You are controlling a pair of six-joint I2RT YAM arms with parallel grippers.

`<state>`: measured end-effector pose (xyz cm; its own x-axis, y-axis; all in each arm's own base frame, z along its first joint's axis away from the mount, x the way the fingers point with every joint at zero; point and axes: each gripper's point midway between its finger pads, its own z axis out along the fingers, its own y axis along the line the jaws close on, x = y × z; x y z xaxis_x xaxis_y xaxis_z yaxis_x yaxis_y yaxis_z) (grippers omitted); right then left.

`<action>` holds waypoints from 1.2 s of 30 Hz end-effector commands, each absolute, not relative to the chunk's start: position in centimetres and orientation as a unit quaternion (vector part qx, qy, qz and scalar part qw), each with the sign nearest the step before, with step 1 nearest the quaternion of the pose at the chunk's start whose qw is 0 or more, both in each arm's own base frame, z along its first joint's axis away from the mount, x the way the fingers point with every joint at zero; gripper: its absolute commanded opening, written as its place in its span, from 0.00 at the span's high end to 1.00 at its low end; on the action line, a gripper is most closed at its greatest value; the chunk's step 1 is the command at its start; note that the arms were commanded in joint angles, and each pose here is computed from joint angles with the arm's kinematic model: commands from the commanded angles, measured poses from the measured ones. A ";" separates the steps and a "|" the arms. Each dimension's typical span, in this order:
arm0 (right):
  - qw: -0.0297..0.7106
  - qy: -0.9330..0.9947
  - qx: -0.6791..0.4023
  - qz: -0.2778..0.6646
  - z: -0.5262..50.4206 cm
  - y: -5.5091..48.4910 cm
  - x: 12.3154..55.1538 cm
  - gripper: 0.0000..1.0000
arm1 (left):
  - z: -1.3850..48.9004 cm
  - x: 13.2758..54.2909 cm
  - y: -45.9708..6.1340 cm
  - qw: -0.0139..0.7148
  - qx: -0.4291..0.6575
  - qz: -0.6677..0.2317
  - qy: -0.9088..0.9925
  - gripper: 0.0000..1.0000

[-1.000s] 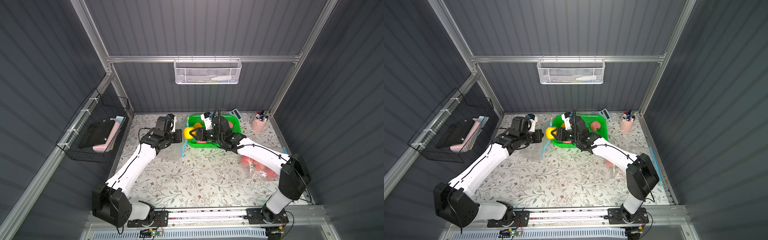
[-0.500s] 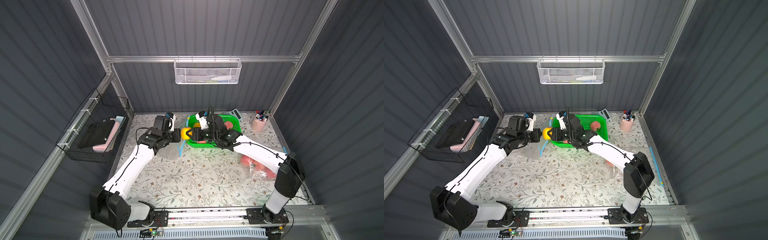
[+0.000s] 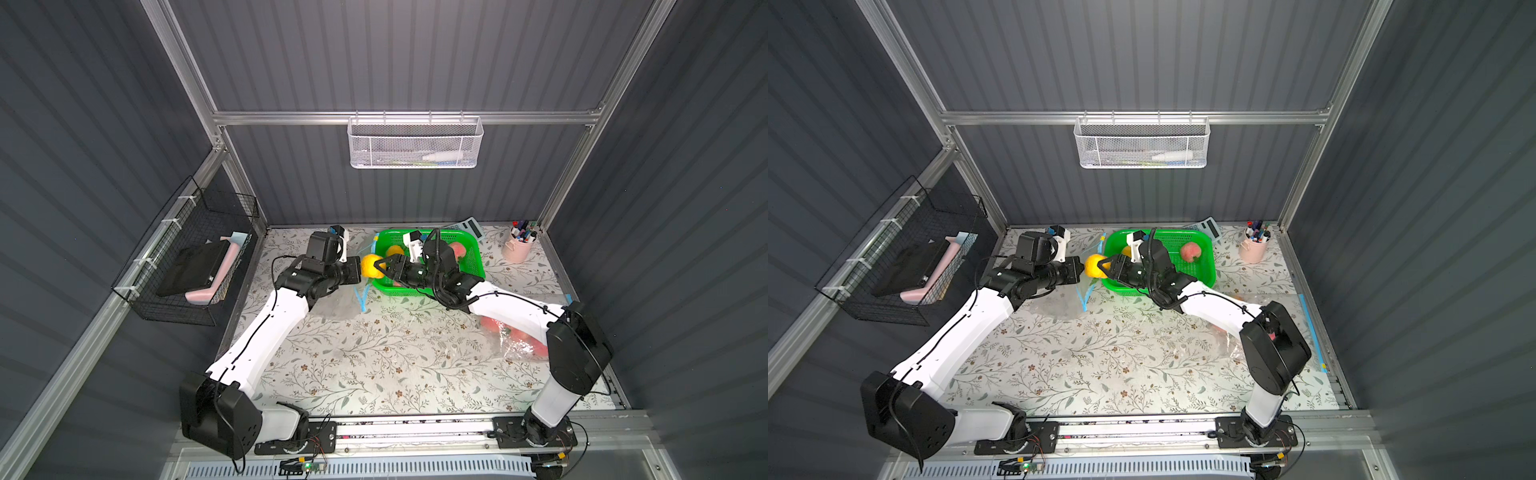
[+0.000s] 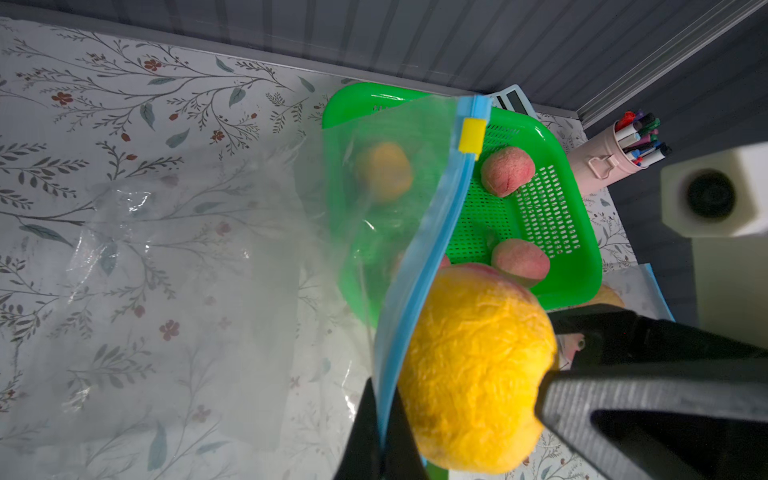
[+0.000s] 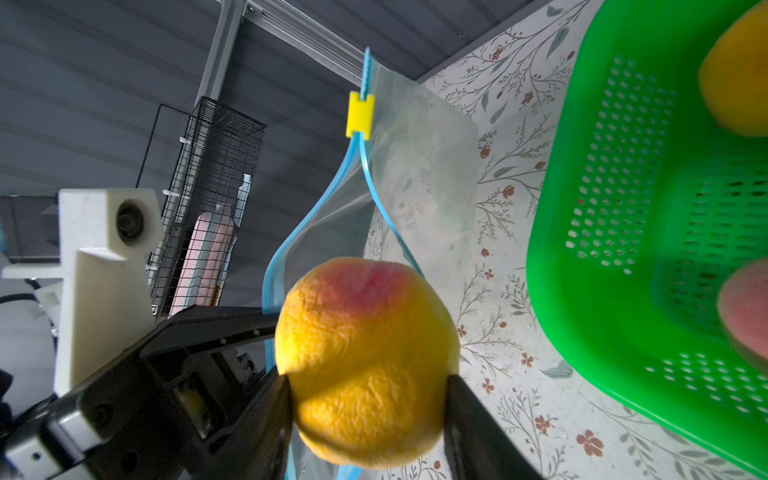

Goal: Place the peach in a zip-top bag and seal the zipper
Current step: Place the peach in the zipper food storage bag.

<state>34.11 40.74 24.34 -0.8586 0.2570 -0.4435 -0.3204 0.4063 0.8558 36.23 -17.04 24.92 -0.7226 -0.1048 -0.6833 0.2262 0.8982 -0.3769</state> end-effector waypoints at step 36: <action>0.281 0.860 -0.079 0.419 23.2 43.8 32.7 0.41 | 27.0 34.6 -20.2 0.358 0.080 -0.314 0.876 1.00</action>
<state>33.51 42.05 21.21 -0.8052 0.0820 -0.5872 -0.3466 0.7384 0.5784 35.06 -19.85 26.12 -0.7512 -0.0943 -0.6533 0.3273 0.8063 -0.4927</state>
